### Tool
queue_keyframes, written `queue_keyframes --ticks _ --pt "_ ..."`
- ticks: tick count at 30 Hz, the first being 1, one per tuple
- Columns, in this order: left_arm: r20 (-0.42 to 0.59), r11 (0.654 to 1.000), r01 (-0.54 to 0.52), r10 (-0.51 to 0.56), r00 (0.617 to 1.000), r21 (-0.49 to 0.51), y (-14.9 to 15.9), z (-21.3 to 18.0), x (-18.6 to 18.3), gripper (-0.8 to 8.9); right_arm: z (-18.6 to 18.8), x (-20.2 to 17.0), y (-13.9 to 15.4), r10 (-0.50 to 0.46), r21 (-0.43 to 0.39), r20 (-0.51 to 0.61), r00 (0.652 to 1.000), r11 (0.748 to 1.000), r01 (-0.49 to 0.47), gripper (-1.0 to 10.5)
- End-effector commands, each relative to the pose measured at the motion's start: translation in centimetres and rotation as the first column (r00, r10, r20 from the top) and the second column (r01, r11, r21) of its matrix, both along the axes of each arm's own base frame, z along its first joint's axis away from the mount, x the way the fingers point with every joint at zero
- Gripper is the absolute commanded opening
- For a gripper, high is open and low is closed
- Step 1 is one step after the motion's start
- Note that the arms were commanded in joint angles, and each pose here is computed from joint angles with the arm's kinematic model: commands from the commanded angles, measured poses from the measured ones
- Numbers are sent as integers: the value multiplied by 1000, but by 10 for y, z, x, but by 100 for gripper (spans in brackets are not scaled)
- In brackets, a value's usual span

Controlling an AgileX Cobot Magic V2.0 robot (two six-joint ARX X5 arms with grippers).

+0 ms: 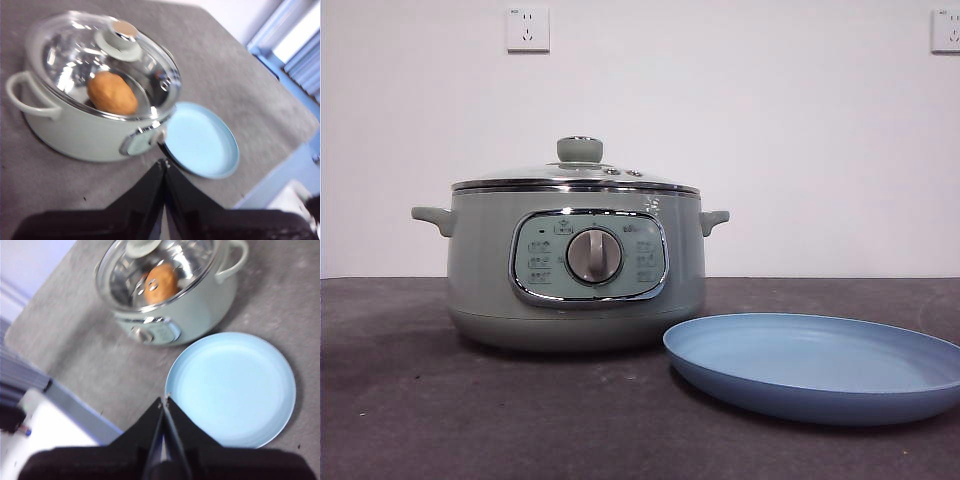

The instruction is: Take the potato out from the steamer,put the potato on the plate,close the lid

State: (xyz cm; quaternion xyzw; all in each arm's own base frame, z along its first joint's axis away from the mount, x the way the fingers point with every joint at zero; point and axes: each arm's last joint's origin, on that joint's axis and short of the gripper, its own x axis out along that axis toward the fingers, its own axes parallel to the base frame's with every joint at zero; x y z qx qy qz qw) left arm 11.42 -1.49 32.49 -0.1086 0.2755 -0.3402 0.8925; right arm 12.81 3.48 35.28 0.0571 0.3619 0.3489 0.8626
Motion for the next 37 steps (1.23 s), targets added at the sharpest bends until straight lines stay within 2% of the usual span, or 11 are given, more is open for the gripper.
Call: queue_keyframes --ticks 1,5,6,8,10,11,13,14,25,30,37 --pt "29 997 51 -52 998 50 -2 5 -2 -8 0 0 4 58 -24 13 998 998 -58 -12" --pt "41 997 56 -58 997 53 -3 9 -3 18 0 0 7 74 -25 12 997 997 -74 10" --pt "42 997 54 -56 998 53 -3 10 -3 74 0 0 7 73 -25 11 997 997 -73 12" --pt "42 997 52 -54 998 54 -3 10 -3 356 0 0 7 72 -24 10 997 997 -72 114" --pt "43 997 52 -54 998 54 -3 10 -3 642 0 0 7 65 -18 3 998 998 -65 329" --pt "45 997 51 -53 998 52 -3 10 -3 694 0 0 7 62 -16 0 998 998 -62 425" --pt "42 998 44 -45 998 42 -3 11 -2 696 0 0 7 61 -15 -1 998 998 -61 561" --pt "41 999 40 -41 998 35 -3 11 -2 696 0 0 7 61 -15 -1 998 998 -61 574" --pt "85 999 28 -30 996 32 -5 16 11 696 0 0 7 62 -15 -1 998 998 -62 572" --pt "68 997 47 -52 996 66 -14 24 33 696 0 0 7 62 -15 -1 998 998 -62 571" --pt "93 986 68 -83 992 151 -44 42 81 696 0 0 7 62 -15 0 998 998 -62 571"
